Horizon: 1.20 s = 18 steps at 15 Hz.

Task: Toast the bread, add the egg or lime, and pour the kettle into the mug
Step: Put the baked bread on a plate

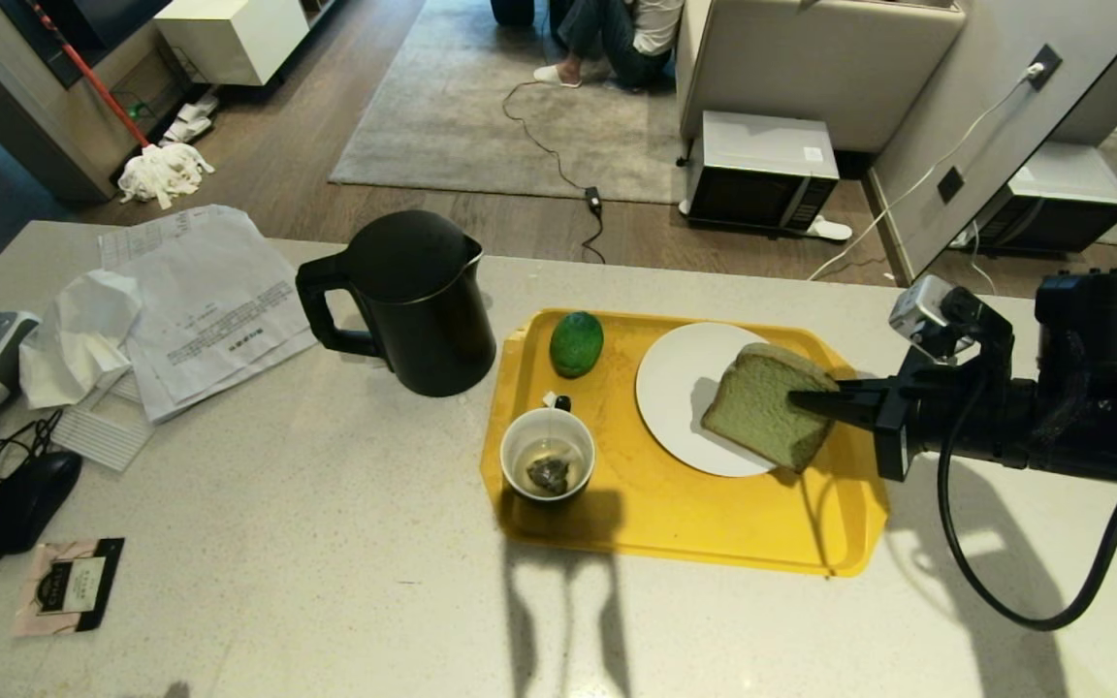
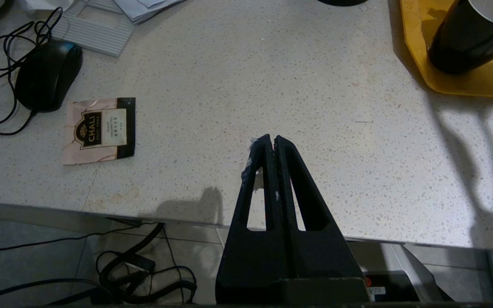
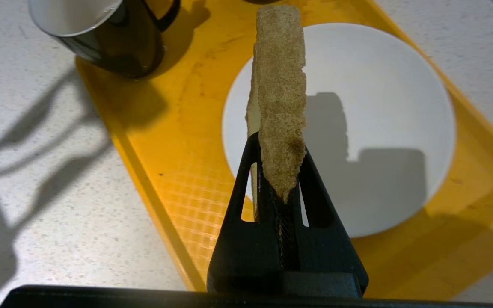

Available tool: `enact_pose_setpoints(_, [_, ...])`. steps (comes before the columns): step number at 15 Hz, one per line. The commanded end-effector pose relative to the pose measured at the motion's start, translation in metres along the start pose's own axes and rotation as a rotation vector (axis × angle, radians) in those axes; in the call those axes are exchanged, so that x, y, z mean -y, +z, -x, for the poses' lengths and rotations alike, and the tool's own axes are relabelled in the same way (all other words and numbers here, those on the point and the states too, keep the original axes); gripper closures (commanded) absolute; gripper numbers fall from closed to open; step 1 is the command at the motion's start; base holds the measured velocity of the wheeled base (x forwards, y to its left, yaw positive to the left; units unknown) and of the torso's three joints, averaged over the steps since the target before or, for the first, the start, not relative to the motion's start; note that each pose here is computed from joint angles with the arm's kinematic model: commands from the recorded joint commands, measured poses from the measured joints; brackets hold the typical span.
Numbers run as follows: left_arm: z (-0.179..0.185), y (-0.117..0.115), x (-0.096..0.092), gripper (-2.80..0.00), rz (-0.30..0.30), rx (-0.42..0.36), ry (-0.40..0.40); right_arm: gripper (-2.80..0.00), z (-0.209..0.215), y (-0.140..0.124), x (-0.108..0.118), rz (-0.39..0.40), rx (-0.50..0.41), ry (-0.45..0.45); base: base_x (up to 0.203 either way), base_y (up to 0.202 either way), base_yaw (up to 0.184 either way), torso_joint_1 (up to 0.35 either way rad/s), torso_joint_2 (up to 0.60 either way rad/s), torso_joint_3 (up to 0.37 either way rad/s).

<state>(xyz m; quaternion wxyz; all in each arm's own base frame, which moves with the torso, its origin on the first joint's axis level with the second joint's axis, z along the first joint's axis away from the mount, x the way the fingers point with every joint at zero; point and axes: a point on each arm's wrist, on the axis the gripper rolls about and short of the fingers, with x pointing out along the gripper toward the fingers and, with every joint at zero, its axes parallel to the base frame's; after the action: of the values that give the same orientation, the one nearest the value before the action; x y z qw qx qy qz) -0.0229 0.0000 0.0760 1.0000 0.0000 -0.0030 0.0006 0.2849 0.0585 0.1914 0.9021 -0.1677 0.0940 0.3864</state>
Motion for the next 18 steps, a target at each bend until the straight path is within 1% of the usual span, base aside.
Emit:
enact_pose_setpoints(1, [0.000, 0.000, 0.000, 0.00, 0.000, 0.000, 0.000, 0.00, -0.010, -0.003, -0.008, -0.016, -0.007, 0.045, 0.000, 0.000, 0.000, 0.000, 0.00, 0.000])
enact_pose_setpoints(3, [0.000, 0.000, 0.000, 0.00, 0.000, 0.001, 0.000, 0.00, -0.021, -0.009, -0.009, -0.037, -0.026, 0.070, 0.000, 0.000, 0.000, 0.000, 0.00, 0.000])
enact_pose_setpoints(6, [0.000, 0.000, 0.000, 0.00, 0.000, 0.002, 0.000, 0.00, -0.035, -0.017, -0.004, -0.045, -0.036, 0.078, 0.000, 0.000, 0.000, 0.000, 0.00, 0.000])
enact_pose_setpoints(10, [0.000, 0.000, 0.000, 0.00, 0.000, 0.001, 0.000, 0.00, -0.058, -0.018, 0.012, -0.001, 0.019, 0.044, 0.000, 0.000, 0.000, 0.000, 0.00, 0.000])
enact_pose_setpoints(13, [0.000, 0.000, 0.000, 0.00, 0.000, 0.002, 0.000, 0.00, -0.063, -0.024, 0.016, 0.011, 0.003, 0.034, 0.000, 0.000, 0.000, 0.000, 0.00, 0.000])
enact_pose_setpoints(15, [0.000, 0.000, 0.000, 0.00, 0.000, 0.001, 0.000, 0.00, -0.065, -0.029, 0.020, 0.011, -0.016, 0.011, 0.000, 0.000, 0.000, 0.000, 0.00, 0.000])
enact_pose_setpoints(18, [0.000, 0.000, 0.000, 0.00, 0.000, 0.000, 0.000, 0.00, -0.068, -0.029, 0.028, 0.017, -0.014, -0.017, 0.000, 0.000, 0.000, 0.000, 0.00, 0.000])
